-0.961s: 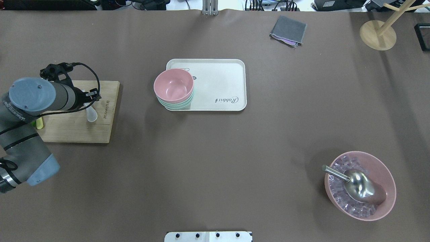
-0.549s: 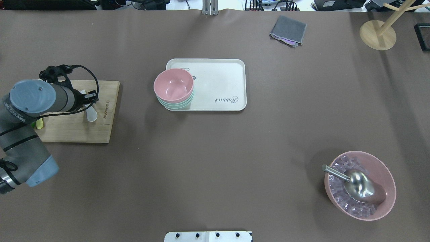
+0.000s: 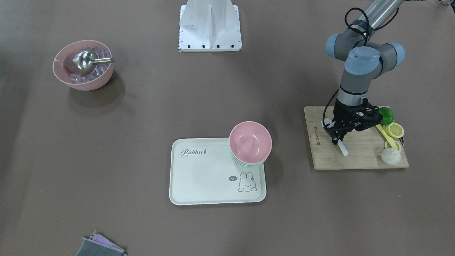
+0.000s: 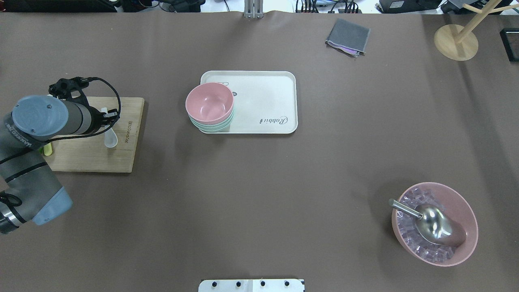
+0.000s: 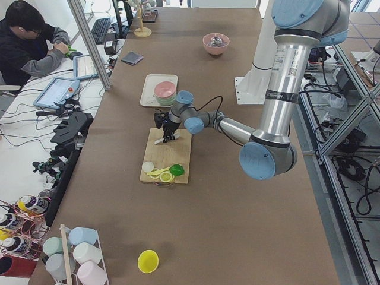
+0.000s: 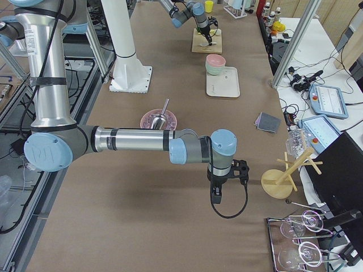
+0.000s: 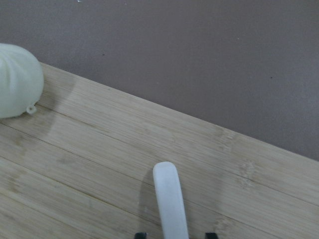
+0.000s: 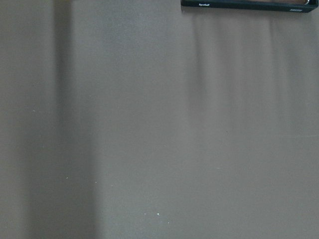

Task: Stack pink bowl on green and place spoon
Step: 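Lower the left gripper onto the white spoon handle and grasp it, then lift the white spoon with the left gripper and carry it toward the pink bowl, then lower the spoon into the pink bowl and open the left gripper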

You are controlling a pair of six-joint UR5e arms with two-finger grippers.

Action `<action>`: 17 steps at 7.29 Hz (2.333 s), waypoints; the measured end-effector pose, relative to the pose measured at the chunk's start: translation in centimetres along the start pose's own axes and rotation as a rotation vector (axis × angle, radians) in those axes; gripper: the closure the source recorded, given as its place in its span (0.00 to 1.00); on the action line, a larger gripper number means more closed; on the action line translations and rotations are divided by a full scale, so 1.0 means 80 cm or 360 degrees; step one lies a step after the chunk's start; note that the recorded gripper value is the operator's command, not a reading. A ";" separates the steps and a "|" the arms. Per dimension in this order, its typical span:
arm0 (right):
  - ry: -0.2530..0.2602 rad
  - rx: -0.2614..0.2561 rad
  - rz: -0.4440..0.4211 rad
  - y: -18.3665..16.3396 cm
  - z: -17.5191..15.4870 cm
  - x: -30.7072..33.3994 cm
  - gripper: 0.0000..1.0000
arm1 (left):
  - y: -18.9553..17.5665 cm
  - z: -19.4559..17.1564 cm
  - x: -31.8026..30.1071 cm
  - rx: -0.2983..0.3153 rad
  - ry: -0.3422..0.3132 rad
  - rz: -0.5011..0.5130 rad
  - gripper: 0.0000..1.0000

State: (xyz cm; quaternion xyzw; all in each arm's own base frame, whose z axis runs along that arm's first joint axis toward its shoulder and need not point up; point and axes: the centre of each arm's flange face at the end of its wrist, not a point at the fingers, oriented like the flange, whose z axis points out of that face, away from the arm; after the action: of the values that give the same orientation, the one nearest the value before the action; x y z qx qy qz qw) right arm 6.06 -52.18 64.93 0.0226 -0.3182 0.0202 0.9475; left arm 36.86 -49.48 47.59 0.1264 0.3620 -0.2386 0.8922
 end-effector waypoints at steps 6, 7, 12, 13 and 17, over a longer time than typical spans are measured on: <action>0.0009 -0.0064 0.0048 0.028 0.024 0.021 0.00 | -0.019 -0.058 0.140 0.0013 0.0107 0.0008 1.00; 0.0009 -0.0077 0.0058 0.034 0.029 0.025 0.00 | -0.024 -0.079 0.188 0.0012 0.0118 0.0007 1.00; 0.0010 -0.0102 0.0078 0.046 0.037 0.032 0.00 | -0.002 -0.120 0.356 0.0003 0.0110 0.0044 1.00; 0.0010 -0.0104 0.0080 0.047 0.038 0.033 0.00 | 0.020 -0.112 0.364 0.0015 0.0099 0.0055 1.00; 0.0010 -0.0099 0.0077 0.047 0.036 0.032 0.00 | 0.053 -0.103 0.375 0.0007 0.0097 0.0048 0.03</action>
State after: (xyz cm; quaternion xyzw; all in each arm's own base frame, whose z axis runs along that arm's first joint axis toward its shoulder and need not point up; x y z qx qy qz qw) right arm 6.16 -48.54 68.86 -0.0147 -0.3163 0.0334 0.9480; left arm 52.94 -52.64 20.85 0.1409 0.3865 -0.2221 0.8840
